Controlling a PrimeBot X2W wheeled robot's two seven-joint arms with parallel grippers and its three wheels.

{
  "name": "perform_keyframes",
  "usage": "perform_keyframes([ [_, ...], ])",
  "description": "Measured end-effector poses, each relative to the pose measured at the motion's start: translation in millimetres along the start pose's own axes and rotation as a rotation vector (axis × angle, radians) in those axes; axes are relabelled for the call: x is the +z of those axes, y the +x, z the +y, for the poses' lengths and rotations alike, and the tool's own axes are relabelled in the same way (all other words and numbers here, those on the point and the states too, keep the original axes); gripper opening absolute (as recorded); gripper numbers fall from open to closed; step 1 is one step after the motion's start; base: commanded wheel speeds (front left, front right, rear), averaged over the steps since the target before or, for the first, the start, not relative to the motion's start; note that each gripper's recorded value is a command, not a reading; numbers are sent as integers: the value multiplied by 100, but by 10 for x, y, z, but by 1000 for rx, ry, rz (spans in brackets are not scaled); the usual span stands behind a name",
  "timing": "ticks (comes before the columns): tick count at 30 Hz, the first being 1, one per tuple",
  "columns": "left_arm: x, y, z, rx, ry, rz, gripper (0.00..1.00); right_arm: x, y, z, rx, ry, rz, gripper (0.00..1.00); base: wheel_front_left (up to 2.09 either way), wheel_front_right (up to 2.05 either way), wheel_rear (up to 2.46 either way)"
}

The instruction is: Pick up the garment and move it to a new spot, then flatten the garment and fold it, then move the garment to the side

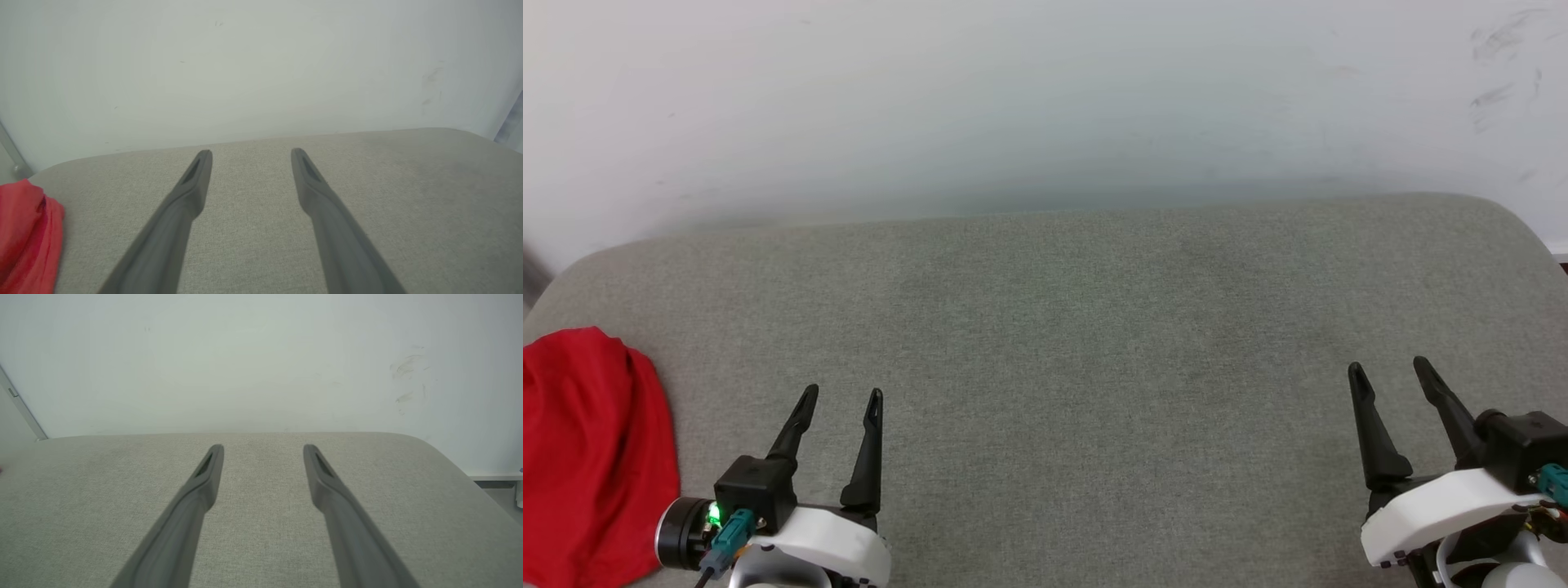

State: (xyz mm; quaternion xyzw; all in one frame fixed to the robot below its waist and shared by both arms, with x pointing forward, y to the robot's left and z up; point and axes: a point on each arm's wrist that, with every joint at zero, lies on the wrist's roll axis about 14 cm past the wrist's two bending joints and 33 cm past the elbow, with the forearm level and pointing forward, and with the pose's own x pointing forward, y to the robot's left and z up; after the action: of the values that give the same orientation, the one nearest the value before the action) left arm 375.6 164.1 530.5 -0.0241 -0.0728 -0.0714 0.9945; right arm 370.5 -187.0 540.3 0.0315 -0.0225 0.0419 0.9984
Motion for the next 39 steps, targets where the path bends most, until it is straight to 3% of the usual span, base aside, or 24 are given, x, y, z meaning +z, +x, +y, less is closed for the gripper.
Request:
perform_keyframes([
  [16, 52, -133, 352, 113, 6, -12, 100, -14, 168, 297, 88, -3, -3, 100, 0, 0, 0],
  [39, 301, -1329, 1555, 578, 87, -32, 100, -30, 580, 1915, 556, 20, 6, 100, 0, 0, 0],
])
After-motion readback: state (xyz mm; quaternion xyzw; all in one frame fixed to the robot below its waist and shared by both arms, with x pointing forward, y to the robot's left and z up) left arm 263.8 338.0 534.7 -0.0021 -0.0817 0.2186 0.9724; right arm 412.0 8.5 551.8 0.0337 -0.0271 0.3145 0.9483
